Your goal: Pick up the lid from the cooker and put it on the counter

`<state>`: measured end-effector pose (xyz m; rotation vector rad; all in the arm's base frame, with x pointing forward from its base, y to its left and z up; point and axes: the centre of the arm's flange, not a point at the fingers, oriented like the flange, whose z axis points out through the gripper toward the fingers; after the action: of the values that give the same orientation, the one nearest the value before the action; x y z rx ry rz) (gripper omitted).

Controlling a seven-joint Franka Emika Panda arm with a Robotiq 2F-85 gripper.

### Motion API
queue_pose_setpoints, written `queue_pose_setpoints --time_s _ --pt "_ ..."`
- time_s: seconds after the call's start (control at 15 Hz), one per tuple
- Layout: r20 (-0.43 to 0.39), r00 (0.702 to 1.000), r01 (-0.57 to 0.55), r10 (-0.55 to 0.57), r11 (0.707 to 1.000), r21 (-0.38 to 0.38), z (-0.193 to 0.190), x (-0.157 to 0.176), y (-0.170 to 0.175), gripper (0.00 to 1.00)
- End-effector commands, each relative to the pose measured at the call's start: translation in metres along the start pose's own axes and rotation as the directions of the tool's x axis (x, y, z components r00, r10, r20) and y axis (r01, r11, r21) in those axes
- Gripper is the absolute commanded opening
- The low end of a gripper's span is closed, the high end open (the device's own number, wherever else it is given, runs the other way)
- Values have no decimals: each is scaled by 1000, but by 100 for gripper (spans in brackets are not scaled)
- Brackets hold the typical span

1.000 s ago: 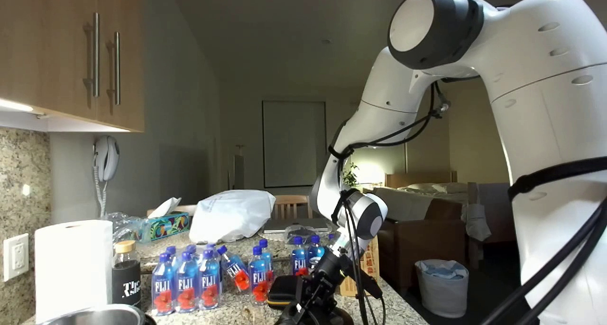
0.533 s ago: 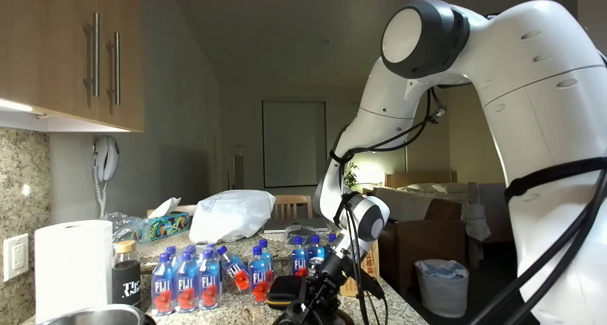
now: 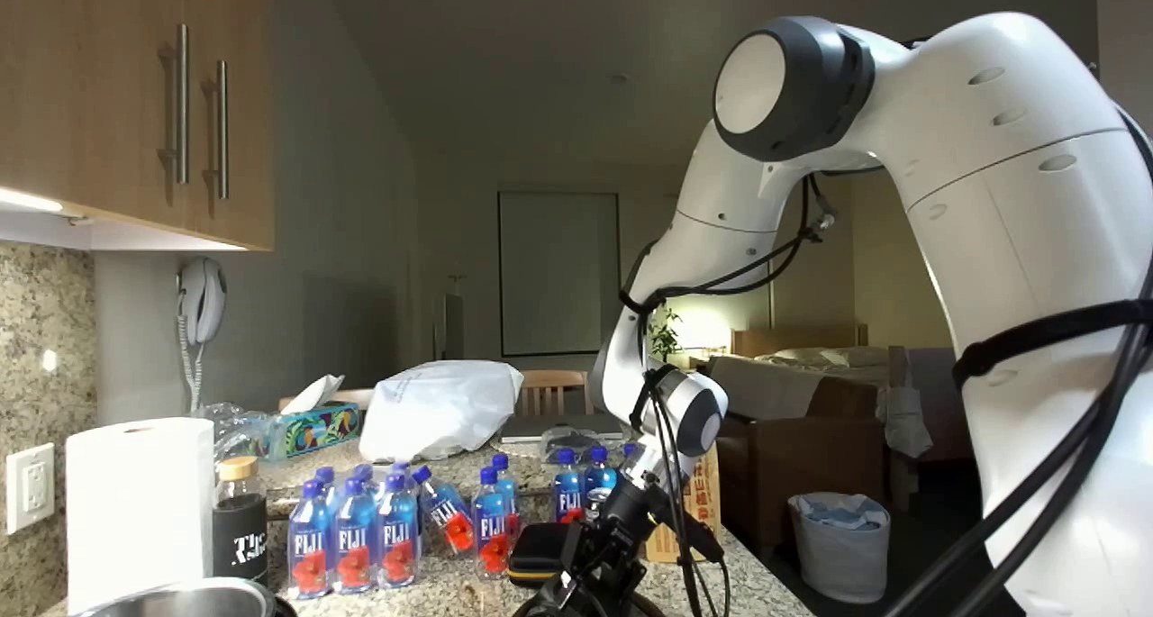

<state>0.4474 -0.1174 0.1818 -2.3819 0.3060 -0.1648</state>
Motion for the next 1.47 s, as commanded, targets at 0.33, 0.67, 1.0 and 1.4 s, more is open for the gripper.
queue_pose_setpoints --time_s 0.33,0.67,1.0,1.4 --pt "87 995 54 -44 991 -120 -38 16 -25 99" --pt "54 992 123 -112 943 -309 -86 17 -54 100" --pt "60 976 218 -211 899 -379 -130 4 -99 100" --pt "62 973 222 -222 836 -501 -132 -31 -142 100"
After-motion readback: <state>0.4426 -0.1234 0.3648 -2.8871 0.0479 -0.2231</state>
